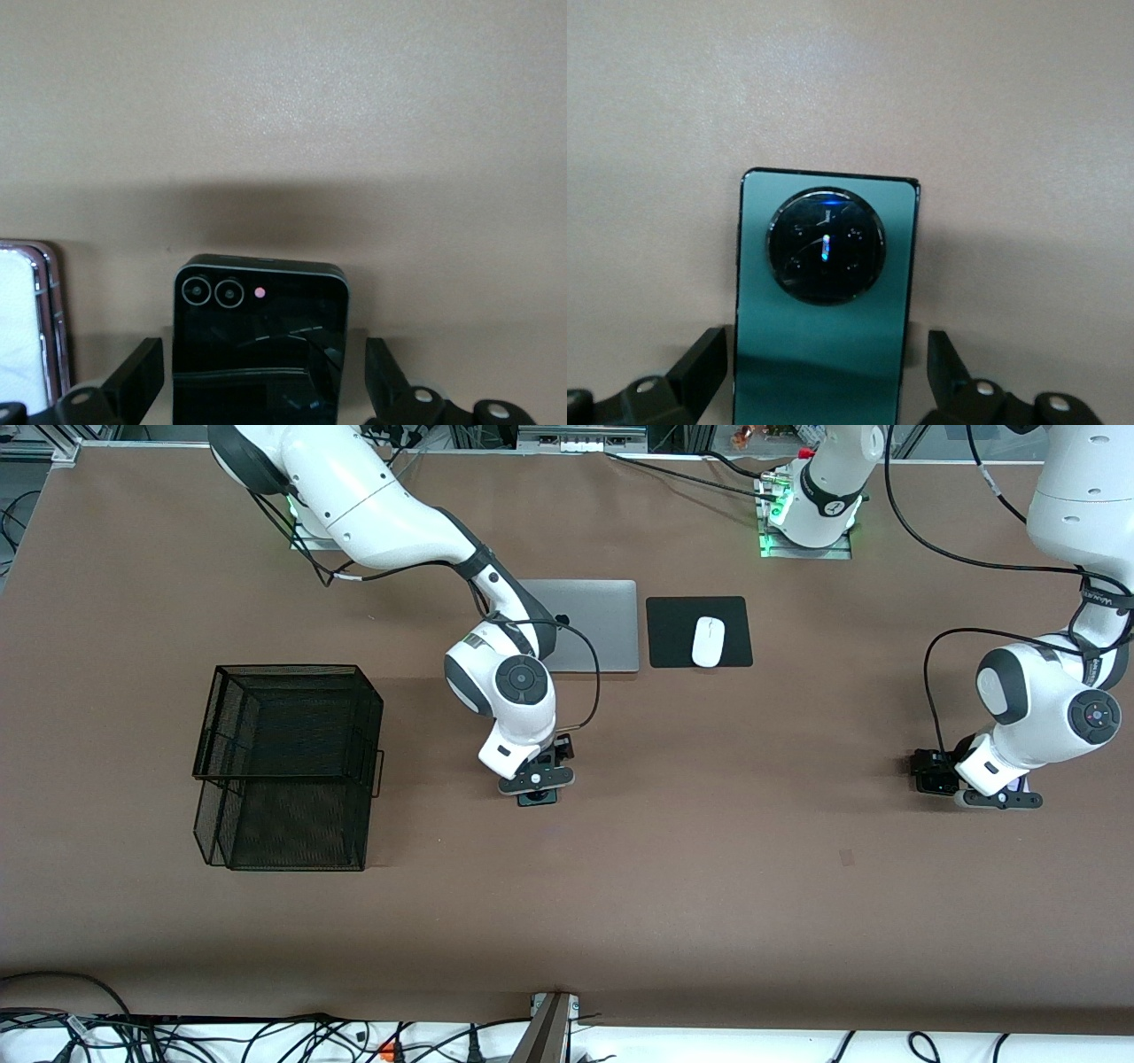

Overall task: Place phones with both arms
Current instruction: 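Lower the green phone into the organizer while the left gripper lifts the flip phone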

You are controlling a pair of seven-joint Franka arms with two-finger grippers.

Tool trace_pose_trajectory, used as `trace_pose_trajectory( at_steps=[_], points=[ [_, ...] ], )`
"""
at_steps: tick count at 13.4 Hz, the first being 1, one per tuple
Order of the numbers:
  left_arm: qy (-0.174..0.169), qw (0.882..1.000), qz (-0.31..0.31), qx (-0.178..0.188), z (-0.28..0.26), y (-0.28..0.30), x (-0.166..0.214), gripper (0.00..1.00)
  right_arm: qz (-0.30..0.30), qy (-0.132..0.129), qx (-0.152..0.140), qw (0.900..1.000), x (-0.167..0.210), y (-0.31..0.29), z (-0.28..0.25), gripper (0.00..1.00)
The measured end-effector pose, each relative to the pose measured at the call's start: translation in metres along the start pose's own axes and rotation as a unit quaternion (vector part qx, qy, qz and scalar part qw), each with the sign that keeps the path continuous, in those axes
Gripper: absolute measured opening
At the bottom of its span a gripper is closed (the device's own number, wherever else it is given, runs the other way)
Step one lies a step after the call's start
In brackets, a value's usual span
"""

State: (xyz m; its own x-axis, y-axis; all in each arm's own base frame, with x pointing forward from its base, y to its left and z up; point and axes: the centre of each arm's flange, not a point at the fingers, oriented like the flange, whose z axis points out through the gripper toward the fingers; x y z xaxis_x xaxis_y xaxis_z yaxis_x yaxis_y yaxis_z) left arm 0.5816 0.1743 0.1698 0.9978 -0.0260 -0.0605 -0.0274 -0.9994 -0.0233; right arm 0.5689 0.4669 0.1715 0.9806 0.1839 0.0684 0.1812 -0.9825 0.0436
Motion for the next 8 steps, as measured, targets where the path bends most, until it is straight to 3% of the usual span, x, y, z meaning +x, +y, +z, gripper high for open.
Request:
trace_pose_trajectory(
  at_steps=[4, 6, 8],
  points=[
    [-0.002, 1.0, -0.002, -0.001, 0.0105, -0.0017, -0.0034, 1.0, -0.005, 0.005, -0.002, 1.0, -0.0001, 0.0, 0.0019, 0.94],
    [0.0, 1.0, -0.002, -0.001, 0.0111, -0.001, -0.0029, 0.98, -0.006, 0.009, 0.0, 1.0, 0.0, -0.0018, -0.0003, 0.79],
    [0.011, 1.0, 0.003, 0.001, 0.0095, 0.0032, 0.0007, 0.96, -0.006, 0.01, 0.0, 1.0, 0.0006, -0.0014, -0.0005, 0.79]
  ],
)
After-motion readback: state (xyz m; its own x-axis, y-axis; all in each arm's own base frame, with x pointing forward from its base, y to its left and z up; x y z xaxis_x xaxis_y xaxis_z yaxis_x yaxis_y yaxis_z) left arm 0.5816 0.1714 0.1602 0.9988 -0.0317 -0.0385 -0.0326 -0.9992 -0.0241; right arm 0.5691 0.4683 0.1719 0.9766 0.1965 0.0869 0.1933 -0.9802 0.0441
